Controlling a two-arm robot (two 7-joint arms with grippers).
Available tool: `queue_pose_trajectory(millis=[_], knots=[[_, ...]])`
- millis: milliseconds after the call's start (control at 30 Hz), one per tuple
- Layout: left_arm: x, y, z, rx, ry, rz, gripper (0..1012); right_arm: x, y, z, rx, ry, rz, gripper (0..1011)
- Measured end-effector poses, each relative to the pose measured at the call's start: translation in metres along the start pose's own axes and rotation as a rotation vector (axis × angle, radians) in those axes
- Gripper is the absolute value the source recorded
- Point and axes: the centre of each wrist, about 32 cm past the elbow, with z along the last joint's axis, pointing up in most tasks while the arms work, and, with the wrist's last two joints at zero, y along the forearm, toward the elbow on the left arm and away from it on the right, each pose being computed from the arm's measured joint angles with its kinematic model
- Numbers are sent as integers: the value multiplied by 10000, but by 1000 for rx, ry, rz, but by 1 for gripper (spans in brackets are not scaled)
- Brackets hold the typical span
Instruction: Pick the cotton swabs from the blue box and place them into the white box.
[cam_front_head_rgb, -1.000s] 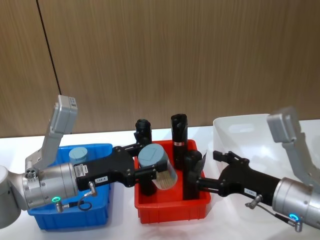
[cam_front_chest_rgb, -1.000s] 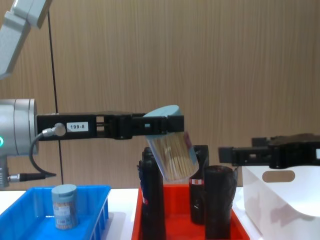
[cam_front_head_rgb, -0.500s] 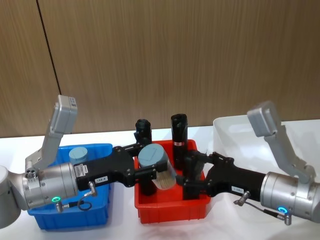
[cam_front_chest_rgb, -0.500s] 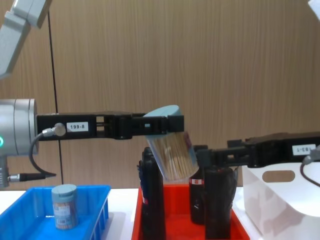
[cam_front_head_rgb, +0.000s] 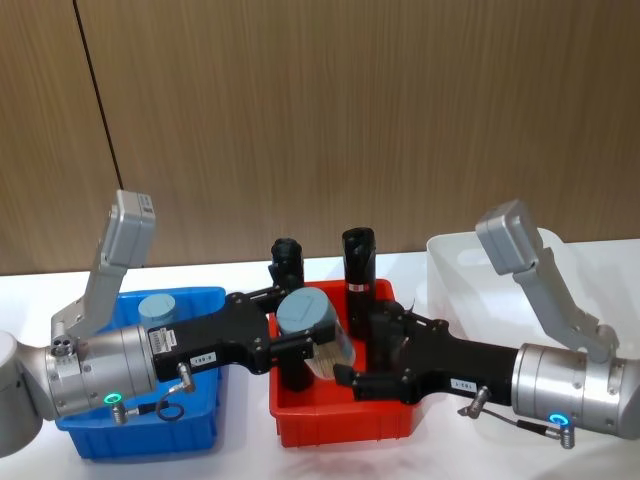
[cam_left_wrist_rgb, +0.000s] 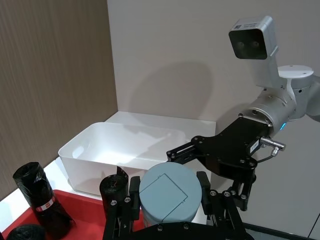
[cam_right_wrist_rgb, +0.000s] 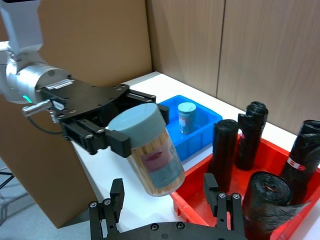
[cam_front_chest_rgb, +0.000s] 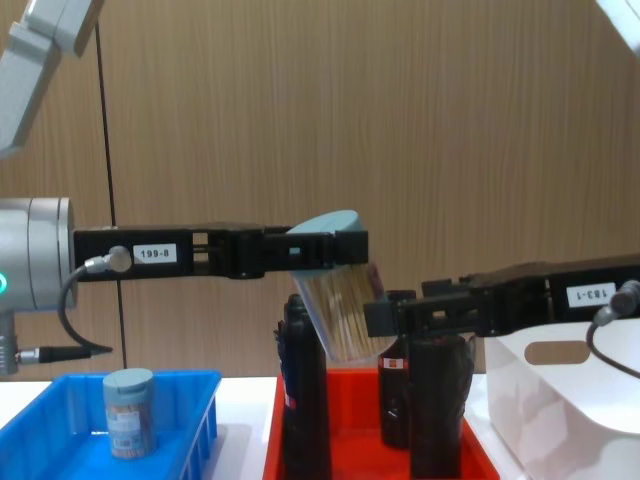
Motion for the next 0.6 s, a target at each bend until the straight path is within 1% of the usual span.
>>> queue_pose_trajectory(millis=[200, 600], knots=[[0, 0, 0, 0, 0, 0, 682, 1, -1, 19, 4, -3, 28, 1002], [0, 0, 0, 0, 0, 0, 681, -6, 51, 47, 21, -12, 45, 1002]])
